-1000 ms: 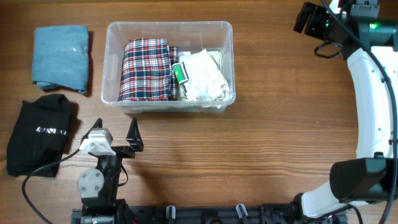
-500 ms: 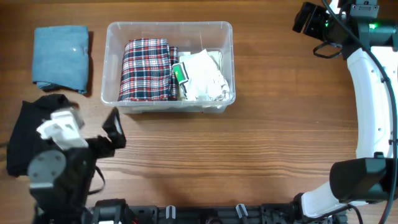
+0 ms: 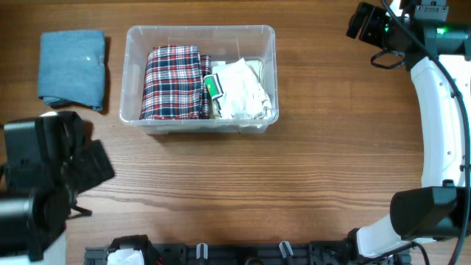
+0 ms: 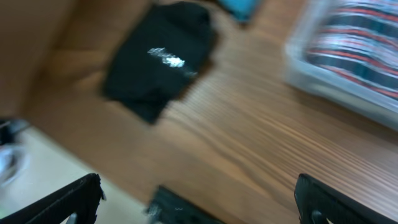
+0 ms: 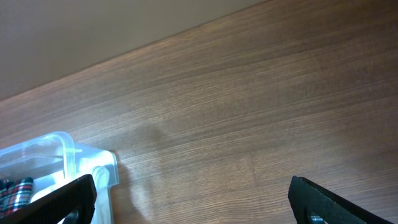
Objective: Pack container
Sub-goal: 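Reach the left gripper to the black shirt and grasp it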
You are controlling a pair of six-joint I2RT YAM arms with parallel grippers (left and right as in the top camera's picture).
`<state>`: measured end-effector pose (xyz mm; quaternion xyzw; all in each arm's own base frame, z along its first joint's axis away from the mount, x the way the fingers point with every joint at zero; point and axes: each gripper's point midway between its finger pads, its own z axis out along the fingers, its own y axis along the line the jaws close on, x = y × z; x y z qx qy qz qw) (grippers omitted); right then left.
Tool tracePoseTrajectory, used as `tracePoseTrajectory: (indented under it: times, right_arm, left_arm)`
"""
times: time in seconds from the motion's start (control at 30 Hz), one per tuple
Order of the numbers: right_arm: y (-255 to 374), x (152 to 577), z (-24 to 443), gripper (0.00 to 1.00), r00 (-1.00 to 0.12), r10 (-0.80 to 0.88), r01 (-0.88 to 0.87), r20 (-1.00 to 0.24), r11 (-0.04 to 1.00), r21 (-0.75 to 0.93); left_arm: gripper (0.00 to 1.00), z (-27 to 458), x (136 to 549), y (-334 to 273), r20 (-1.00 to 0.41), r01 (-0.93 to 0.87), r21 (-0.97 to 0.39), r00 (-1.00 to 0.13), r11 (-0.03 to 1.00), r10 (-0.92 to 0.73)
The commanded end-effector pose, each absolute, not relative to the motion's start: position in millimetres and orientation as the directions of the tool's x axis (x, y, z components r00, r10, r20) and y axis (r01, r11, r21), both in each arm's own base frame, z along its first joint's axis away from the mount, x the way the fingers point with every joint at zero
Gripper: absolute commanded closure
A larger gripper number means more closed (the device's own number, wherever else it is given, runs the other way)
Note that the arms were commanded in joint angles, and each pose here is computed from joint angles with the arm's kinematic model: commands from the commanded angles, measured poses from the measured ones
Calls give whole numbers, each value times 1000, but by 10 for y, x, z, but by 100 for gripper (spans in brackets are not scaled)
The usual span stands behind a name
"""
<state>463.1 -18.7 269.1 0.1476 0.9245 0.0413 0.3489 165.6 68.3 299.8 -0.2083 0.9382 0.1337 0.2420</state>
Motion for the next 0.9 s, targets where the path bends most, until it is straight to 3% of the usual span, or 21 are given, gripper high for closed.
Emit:
tracePoseTrajectory:
  times: [0.0,0.13,0.3,0.63,0.8,0.87]
  right_arm:
    - [-166,4642,2732,0,-704,314,245,-637,949,197]
    - [-166,4642,2732,0,-704,314,245,-637,949,197]
    - [-166,4642,2732,0,-704,314,245,-637,949,197]
    - [-166,4642,2732,0,-704,314,245,-637,949,197]
    - [-166,4642,2732,0,-704,314,246,-636,949,197]
    - [-166,4642,2732,0,-704,314,245,-637,949,197]
  left_arm:
    - [0,3082,1729,1143,-548,-613,324,-742,721,-385]
    - [0,2894,2116,1262,-507,-619,349,-756,703,-414]
    - [0,2016,2259,1432,-226,-590,398,-805,702,-548]
    - [0,488,2584,1552,-176,-569,386,-818,726,-548]
    - [0,6,2599,1791,-103,-464,555,-862,691,-496]
    - [0,-71,2693,1824,-137,-481,549,-858,683,-495]
